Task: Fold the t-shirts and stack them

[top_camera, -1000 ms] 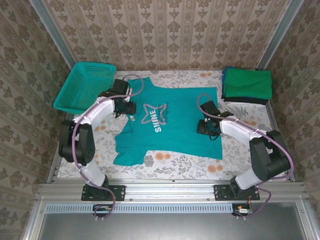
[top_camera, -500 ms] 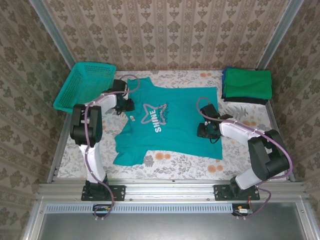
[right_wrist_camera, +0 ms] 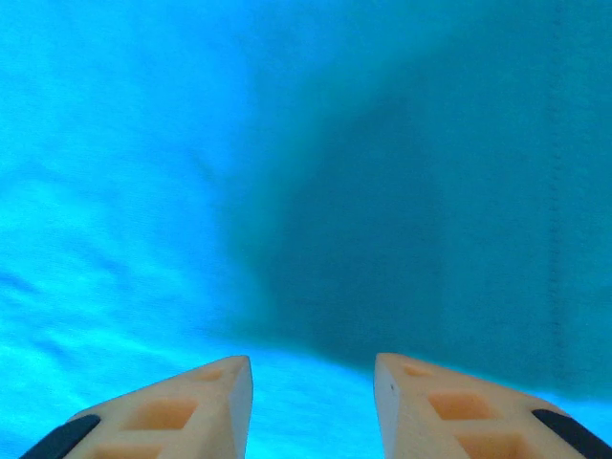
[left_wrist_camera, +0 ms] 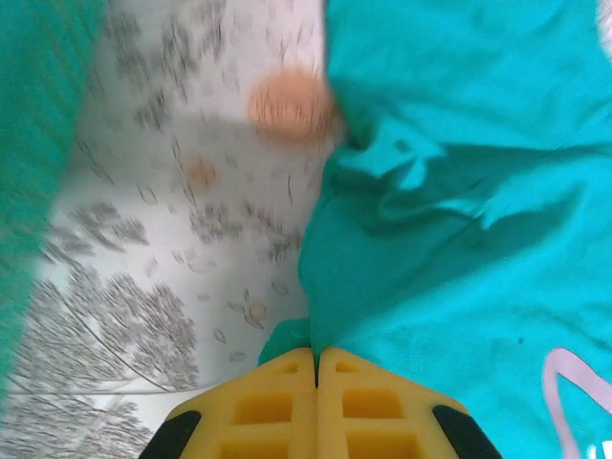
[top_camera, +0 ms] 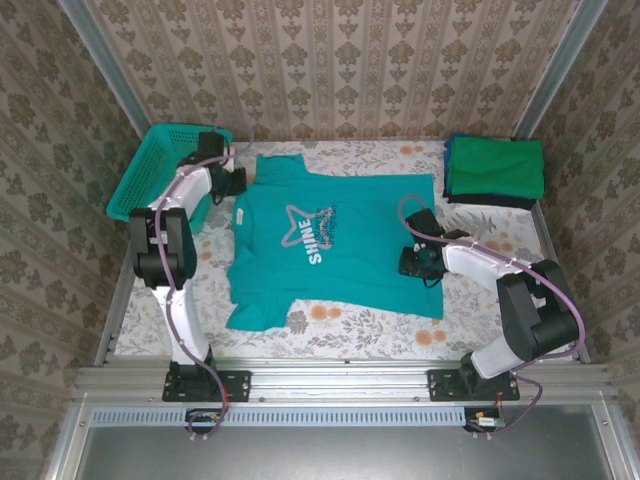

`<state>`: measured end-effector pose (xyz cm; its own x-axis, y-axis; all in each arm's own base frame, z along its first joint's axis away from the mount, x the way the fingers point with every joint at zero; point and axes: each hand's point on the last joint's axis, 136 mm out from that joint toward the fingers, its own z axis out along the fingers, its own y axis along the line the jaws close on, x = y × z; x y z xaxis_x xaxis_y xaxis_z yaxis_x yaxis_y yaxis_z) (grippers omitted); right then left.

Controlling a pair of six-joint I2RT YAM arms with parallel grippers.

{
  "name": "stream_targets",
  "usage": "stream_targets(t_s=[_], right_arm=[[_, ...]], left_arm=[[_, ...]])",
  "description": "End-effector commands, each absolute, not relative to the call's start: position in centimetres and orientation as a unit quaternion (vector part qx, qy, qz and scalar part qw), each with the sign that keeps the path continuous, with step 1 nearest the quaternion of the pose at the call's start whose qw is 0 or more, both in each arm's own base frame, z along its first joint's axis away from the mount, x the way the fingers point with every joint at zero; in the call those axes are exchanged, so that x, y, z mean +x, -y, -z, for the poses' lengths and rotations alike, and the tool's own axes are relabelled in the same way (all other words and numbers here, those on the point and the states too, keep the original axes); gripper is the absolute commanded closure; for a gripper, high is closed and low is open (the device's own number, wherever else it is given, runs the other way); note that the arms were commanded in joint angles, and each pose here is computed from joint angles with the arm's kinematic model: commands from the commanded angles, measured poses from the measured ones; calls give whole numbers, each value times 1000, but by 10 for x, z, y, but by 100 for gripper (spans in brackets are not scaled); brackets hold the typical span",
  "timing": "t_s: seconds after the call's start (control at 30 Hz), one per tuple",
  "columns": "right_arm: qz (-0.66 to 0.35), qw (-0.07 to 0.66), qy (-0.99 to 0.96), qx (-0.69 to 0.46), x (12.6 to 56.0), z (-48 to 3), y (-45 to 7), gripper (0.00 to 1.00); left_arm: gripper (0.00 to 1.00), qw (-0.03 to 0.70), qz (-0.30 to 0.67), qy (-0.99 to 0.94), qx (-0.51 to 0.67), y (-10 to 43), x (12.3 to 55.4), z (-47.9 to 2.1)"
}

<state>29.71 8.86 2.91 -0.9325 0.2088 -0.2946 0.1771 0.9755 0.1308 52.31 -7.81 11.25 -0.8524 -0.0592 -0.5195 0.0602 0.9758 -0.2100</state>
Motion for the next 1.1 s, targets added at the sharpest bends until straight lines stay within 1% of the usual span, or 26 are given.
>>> stream_targets(t_s=[0.0,0.03,0.1,0.17,0.2,0.23,0.3,0.33,0.43,0.47,0.57,0.67,0.7,0.77,0.83,0.97,1.07], right_arm=[[-54,138,-984,103,288,-22,-87,60],[-53,136,-984,103,287,-21,-87,60],[-56,137,-984,101,286,-21,-88,60],[-61,144,-983,101,286,-25,-88,60],[-64,149,-982,102,287,-28,-89,59],[-71,155,-980,100,289,-32,-92,59],[-83,165,-978,93,291,-39,-99,60],[-86,172,-978,87,293,-43,-104,60],[-95,183,-977,59,296,-50,-127,60],[-97,184,-977,49,295,-51,-136,60],[-93,175,-980,31,288,-45,-153,60],[-84,161,-983,18,276,-33,-160,59],[-76,153,-985,22,273,-29,-158,59],[-51,139,-988,29,264,-18,-147,59],[-31,130,-990,37,258,-12,-136,57],[-21,125,-990,64,263,-11,-114,56],[-43,133,-987,76,275,-18,-109,55]], left_arm=[[99,248,80,-964,47,74,530,-112],[89,233,77,-968,52,73,531,-105],[85,205,65,-975,52,71,531,-94],[75,191,52,-979,48,67,526,-89],[73,191,48,-979,48,67,523,-89],[68,194,42,-979,51,67,518,-91],[67,201,23,-978,54,67,507,-104],[63,207,9,-977,58,66,500,-113],[57,221,-39,-972,72,67,471,-137],[55,226,-51,-970,72,69,459,-145],[52,242,-45,-966,82,83,418,-160],[47,238,-30,-967,87,92,363,-153],[47,234,-17,-969,74,91,346,-147],[47,214,39,-975,56,101,307,-122],[48,199,60,-978,24,102,276,-98],[50,173,102,-979,-13,115,227,-60],[50,164,118,-979,-20,120,199,-47]])
